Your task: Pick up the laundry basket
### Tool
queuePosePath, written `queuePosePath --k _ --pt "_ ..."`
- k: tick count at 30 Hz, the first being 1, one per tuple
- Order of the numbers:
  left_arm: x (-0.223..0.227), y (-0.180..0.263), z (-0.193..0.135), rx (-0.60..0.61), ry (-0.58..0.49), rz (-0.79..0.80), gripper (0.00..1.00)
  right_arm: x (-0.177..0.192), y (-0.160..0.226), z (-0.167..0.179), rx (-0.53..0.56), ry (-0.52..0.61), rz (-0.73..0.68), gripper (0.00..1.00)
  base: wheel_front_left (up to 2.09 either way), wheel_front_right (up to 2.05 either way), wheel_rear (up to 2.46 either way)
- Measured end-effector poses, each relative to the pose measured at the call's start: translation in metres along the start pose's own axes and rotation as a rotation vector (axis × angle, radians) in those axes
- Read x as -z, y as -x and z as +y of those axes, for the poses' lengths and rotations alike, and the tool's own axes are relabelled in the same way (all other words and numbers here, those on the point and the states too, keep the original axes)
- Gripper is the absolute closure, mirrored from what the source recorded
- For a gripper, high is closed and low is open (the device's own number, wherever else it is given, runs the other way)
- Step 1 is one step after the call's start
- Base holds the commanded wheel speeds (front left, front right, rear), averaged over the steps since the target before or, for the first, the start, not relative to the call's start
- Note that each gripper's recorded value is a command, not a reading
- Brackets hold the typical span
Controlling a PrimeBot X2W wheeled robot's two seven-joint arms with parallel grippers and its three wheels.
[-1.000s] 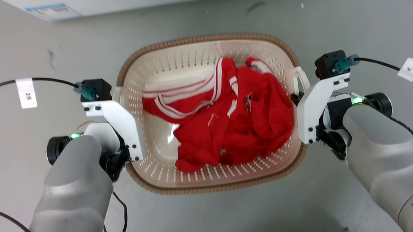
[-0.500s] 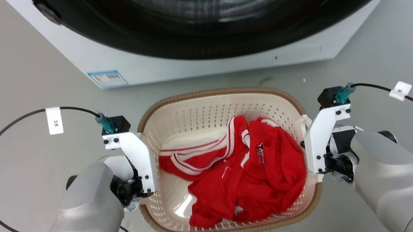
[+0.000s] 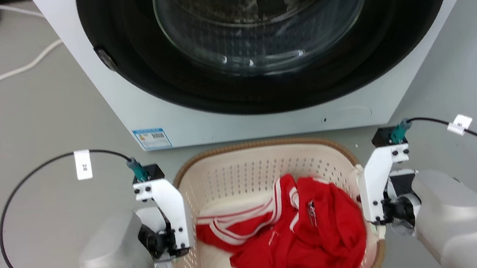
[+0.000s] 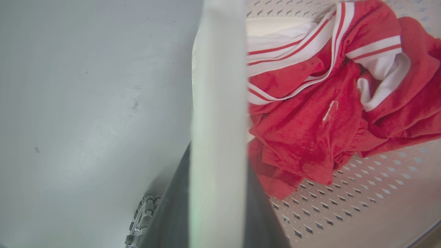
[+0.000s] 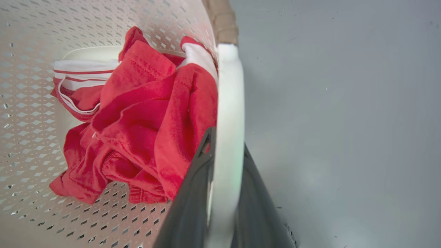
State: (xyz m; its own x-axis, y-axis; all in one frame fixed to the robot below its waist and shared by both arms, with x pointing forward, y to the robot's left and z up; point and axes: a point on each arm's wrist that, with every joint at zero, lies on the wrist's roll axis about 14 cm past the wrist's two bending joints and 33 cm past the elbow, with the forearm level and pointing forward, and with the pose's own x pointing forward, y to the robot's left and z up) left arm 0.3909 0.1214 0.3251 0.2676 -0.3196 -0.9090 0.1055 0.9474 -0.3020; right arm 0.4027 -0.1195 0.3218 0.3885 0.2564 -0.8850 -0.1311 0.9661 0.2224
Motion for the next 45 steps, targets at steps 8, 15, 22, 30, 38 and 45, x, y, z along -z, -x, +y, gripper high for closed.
queuePosePath --k 8,15,22,30,38,45 --pt "0.024 0.015 -0.01 0.014 0.018 0.01 1.0 0.017 0.02 0.004 0.0 -0.005 0.013 1.0 0.0 0.0 0.0" --pt "0.043 0.023 -0.016 0.024 0.028 0.013 1.0 0.034 0.032 0.005 -0.002 -0.025 0.016 1.0 0.0 0.0 0.0" --pt "0.051 0.027 -0.019 0.028 0.03 0.017 1.0 0.04 0.036 0.006 -0.004 -0.033 0.018 1.0 0.0 0.0 0.0" --pt "0.055 0.028 -0.021 0.034 0.032 0.019 1.0 0.046 0.038 0.005 -0.002 -0.041 0.027 1.0 0.0 0.0 0.0" --pt "0.056 0.027 -0.023 0.04 0.037 0.024 1.0 0.047 0.038 0.004 -0.001 -0.047 0.027 1.0 0.0 0.0 0.0" --pt "0.057 0.024 -0.022 0.038 0.035 0.026 1.0 0.047 0.036 0.002 0.0 -0.051 0.027 1.0 0.0 0.0 0.0"
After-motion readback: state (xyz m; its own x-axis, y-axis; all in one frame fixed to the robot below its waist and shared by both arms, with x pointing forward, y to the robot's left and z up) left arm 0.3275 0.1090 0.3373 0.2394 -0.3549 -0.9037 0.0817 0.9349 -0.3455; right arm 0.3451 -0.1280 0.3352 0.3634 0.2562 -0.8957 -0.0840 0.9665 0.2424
